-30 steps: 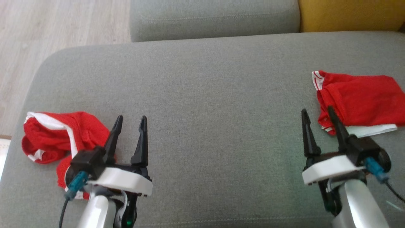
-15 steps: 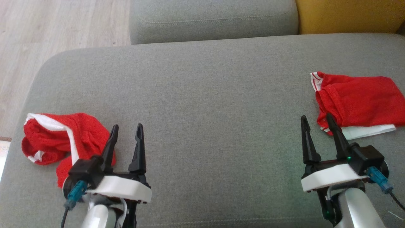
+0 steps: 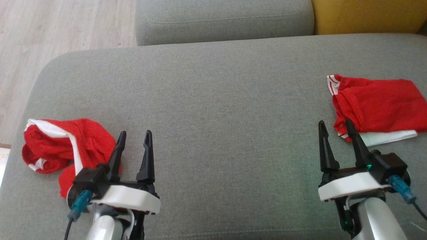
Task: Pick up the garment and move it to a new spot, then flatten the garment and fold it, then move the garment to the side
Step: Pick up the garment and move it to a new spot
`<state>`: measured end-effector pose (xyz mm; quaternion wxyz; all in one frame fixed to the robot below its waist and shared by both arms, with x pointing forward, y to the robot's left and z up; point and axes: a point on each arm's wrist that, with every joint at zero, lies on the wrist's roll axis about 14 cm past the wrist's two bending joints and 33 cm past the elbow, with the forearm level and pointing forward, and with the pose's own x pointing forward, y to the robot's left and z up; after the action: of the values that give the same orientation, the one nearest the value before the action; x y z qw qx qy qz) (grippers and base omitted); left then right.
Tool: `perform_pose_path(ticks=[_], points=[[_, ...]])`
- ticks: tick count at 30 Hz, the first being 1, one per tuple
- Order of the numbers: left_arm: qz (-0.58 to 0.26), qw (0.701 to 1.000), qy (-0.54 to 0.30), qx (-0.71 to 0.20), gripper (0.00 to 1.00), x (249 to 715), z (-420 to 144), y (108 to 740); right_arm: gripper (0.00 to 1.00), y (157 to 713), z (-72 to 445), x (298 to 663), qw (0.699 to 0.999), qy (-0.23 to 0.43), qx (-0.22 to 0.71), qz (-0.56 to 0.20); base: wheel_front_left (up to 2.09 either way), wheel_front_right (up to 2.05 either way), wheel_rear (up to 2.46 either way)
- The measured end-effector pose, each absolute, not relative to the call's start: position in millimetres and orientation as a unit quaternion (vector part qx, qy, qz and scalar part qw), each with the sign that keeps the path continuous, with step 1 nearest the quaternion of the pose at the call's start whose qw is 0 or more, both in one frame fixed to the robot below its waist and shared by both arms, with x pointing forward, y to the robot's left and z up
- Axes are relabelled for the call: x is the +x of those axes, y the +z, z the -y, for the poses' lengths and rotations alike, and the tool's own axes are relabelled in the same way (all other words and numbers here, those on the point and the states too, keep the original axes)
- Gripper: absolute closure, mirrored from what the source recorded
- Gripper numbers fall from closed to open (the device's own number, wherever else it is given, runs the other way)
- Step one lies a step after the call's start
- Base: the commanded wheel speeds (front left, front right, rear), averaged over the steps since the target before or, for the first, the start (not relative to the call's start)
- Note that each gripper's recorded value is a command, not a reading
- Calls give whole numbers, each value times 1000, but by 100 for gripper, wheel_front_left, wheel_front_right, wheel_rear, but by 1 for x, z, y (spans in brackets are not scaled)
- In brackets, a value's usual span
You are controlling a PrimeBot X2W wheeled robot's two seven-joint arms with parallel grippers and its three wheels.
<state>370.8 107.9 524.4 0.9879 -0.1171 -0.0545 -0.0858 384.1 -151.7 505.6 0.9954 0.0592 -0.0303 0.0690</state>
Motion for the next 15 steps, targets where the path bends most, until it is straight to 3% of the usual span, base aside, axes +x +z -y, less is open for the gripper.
perform_pose_path(ticks=[8,15], points=[[54,989,-72,-116,0,368,-117,523,0,507,141,388,994,85,60,31,0,0,0],[55,992,-34,-112,0,361,-142,521,0,505,102,394,988,140,60,26,0,0,0]])
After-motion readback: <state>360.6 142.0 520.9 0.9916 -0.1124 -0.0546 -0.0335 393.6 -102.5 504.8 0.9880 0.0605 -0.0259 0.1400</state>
